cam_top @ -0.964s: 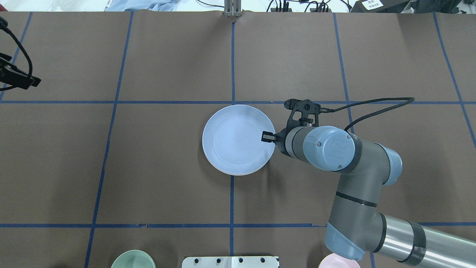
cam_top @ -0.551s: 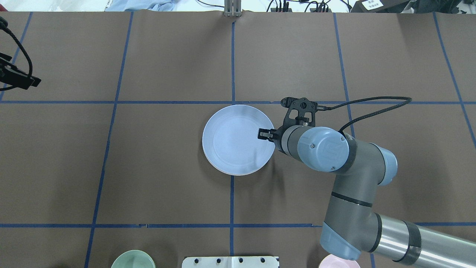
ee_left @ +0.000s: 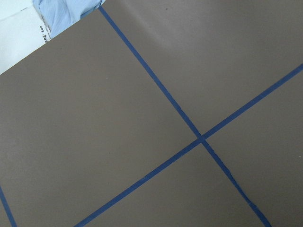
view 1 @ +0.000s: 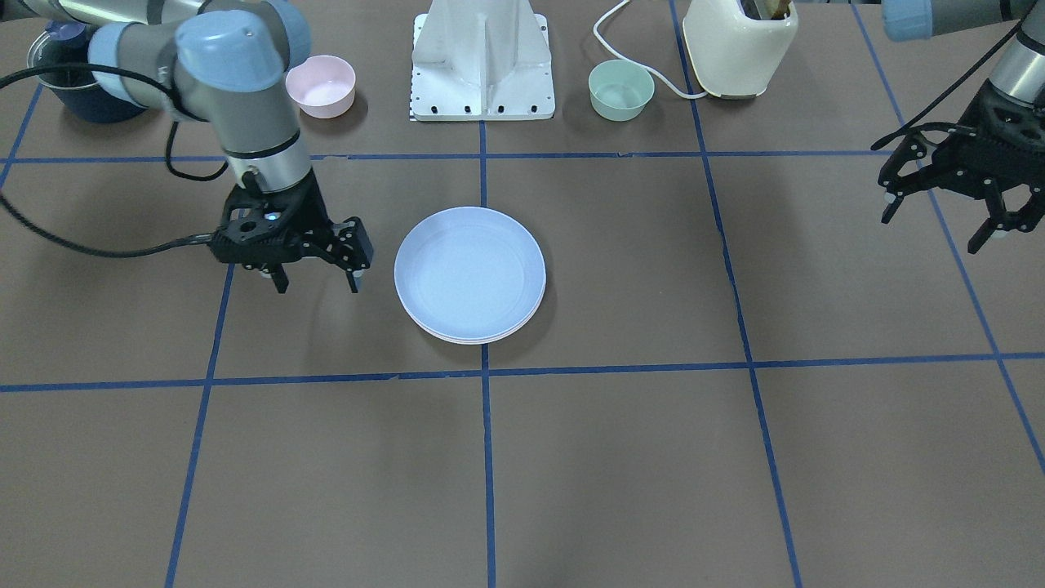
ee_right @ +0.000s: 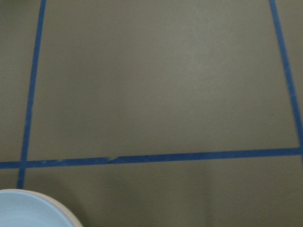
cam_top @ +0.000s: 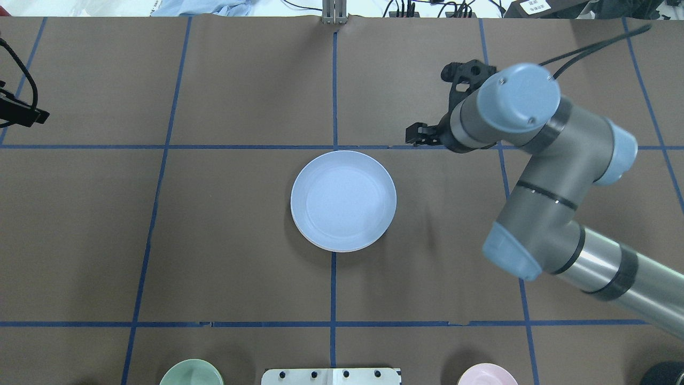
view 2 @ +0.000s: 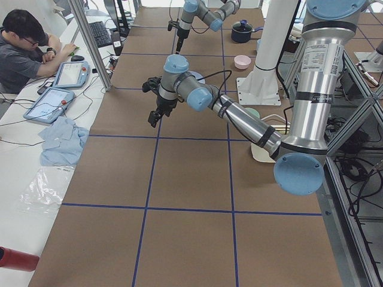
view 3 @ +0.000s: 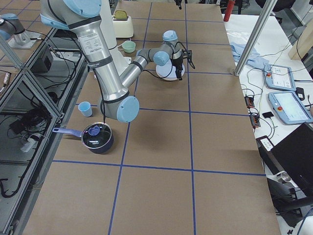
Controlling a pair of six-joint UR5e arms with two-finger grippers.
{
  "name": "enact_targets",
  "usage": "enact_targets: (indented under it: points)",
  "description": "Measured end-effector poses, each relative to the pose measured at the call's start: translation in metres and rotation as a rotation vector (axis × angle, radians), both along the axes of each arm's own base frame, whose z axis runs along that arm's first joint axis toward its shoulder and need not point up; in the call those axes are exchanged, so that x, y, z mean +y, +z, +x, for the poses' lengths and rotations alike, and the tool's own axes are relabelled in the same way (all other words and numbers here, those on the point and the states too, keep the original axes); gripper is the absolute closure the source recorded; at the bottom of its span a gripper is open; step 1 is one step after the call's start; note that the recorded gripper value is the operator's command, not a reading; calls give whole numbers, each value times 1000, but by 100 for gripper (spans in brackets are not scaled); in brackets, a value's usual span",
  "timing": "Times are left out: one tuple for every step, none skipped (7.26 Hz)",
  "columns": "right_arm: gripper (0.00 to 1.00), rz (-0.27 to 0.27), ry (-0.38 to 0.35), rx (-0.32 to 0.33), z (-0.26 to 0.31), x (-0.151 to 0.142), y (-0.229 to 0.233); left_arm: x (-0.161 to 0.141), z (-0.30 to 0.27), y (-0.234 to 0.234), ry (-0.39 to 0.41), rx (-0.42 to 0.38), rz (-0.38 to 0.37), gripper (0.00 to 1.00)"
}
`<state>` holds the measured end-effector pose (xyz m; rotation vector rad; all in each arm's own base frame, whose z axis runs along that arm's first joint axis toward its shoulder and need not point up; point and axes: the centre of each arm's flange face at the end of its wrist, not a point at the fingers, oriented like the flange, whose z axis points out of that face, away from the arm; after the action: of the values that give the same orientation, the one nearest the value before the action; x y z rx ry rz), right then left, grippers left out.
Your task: Stack three plates with pink and blue
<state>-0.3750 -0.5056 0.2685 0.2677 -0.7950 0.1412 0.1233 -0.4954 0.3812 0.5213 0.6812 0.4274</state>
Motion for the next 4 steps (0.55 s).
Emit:
enact_targets:
  points:
    - [0,9,-70,38,53,-30,11,0,-6,18,-10,-17,-34,0]
    - [0,24,-136,78,109,-53,29,-6,-20,36,-34,-36,-66,0]
    - [0,46,-208,123,169,-70,56,-16,-48,59,-78,-55,-100,0]
    - [0,68,-278,149,228,-77,88,-25,-79,83,-115,-76,-132,0]
